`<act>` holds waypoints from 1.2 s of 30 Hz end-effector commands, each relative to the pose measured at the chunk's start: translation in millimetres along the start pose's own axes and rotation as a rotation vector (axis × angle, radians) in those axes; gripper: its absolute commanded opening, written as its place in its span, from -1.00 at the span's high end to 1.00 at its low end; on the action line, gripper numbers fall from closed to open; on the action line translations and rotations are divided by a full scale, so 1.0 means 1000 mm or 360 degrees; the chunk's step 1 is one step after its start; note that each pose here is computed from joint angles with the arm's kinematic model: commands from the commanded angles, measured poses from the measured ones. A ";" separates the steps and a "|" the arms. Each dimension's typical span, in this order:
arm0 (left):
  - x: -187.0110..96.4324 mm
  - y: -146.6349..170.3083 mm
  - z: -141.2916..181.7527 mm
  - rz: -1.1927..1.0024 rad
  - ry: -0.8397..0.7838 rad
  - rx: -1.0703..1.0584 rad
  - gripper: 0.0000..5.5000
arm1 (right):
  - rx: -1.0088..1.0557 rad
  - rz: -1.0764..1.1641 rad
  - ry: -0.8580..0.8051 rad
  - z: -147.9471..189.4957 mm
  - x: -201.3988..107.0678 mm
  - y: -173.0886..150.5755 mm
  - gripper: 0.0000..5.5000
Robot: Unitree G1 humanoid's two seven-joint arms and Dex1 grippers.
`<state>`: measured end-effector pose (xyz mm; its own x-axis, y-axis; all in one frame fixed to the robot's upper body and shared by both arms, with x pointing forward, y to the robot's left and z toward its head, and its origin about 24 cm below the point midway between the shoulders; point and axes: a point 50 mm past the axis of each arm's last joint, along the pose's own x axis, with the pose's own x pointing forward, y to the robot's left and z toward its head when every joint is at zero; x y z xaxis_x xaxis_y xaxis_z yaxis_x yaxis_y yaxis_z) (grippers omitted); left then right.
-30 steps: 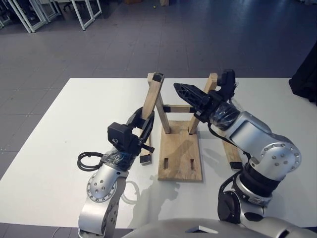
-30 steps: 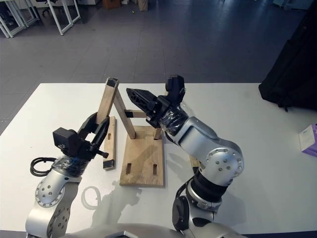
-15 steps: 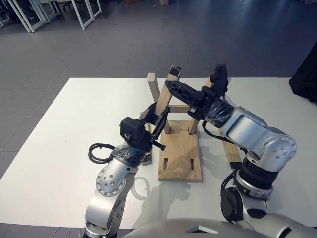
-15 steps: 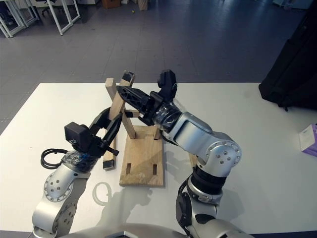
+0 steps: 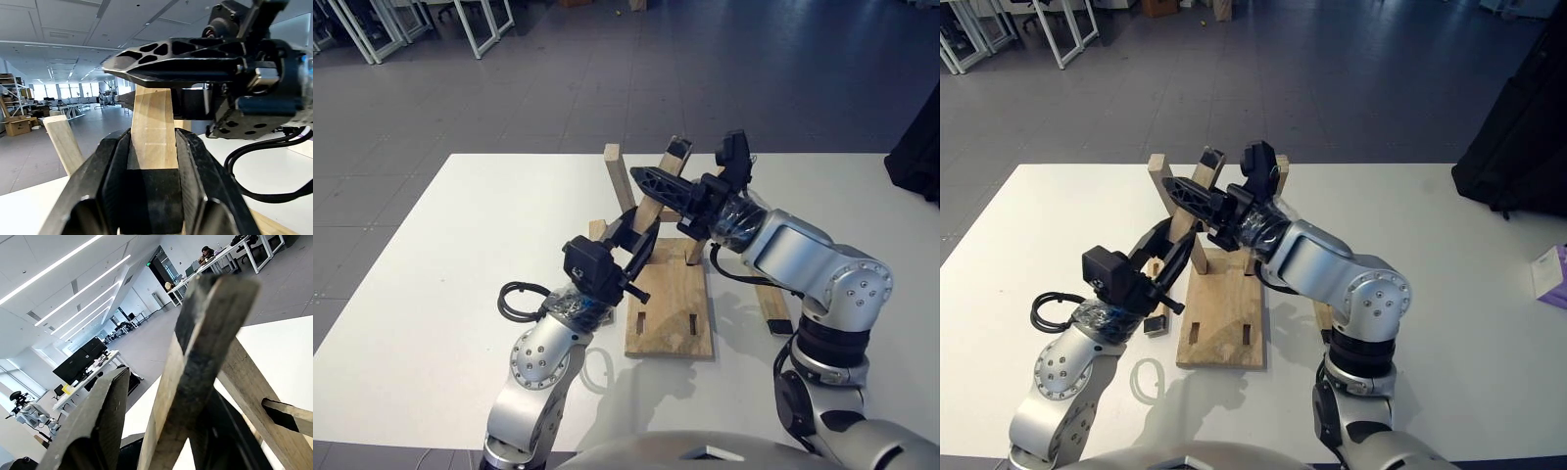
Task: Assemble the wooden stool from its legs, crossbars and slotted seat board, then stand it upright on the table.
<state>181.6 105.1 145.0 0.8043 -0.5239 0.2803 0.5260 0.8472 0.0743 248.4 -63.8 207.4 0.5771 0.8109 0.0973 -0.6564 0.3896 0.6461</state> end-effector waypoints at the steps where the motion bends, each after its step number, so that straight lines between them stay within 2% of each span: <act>1: -0.003 0.002 -0.007 -0.0027 0.0054 0.0011 0.52 | 0.0094 0.0058 -0.0035 0.006 0.000 0.001 0.41; 4: -0.005 0.002 -0.008 -0.0029 0.0067 0.0019 0.52 | 0.0186 0.0109 -0.0054 0.008 -0.001 0.004 0.55; 8: -0.006 0.004 -0.010 -0.0021 0.0085 0.0009 0.52 | 0.0297 0.0149 -0.0064 0.012 -0.003 0.009 0.84; 11: -0.006 0.003 -0.008 -0.0030 0.0087 0.0024 0.52 | 0.0303 0.0112 -0.0034 0.010 -0.004 0.008 0.86; 12: -0.005 0.005 -0.007 -0.0019 0.0077 -0.0002 0.39 | 0.0282 0.0079 -0.0020 0.008 -0.005 0.007 0.86; 17: -0.004 0.013 -0.005 -0.0003 0.0077 -0.0035 0.14 | 0.0064 -0.0147 0.0048 0.001 -0.017 -0.011 0.86; 20: -0.009 0.014 -0.013 -0.0053 0.0180 -0.0016 -0.05 | -0.0222 -0.0435 0.0081 0.004 -0.048 -0.034 0.86; 24: -0.022 0.006 -0.033 -0.0084 0.0433 -0.0114 -0.26 | -0.0328 -0.0771 -0.0124 0.020 -0.090 -0.052 0.86; 27: -0.027 0.019 -0.045 0.0249 0.0520 -0.0232 -0.26 | -0.0576 -0.1099 -0.0214 0.024 -0.106 -0.067 0.86; 30: -0.036 0.047 -0.062 0.0780 0.0668 -0.0267 -0.26 | -0.0612 -0.1289 -0.0349 0.018 -0.109 -0.085 0.86; 33: -0.041 0.056 -0.072 0.1006 0.0775 -0.0222 -0.26 | -0.0652 -0.1391 -0.0416 0.004 -0.108 -0.100 0.86; 36: -0.042 0.054 -0.079 0.1054 0.0838 -0.0207 -0.26 | -0.0668 -0.1416 -0.0418 -0.008 -0.103 -0.108 0.86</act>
<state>196.9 168.0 64.9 0.9704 0.0578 -0.2344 -0.0778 0.9940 -0.0768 254.8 -189.4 127.5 0.9937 0.0518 -0.0992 -0.0247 0.9660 0.2575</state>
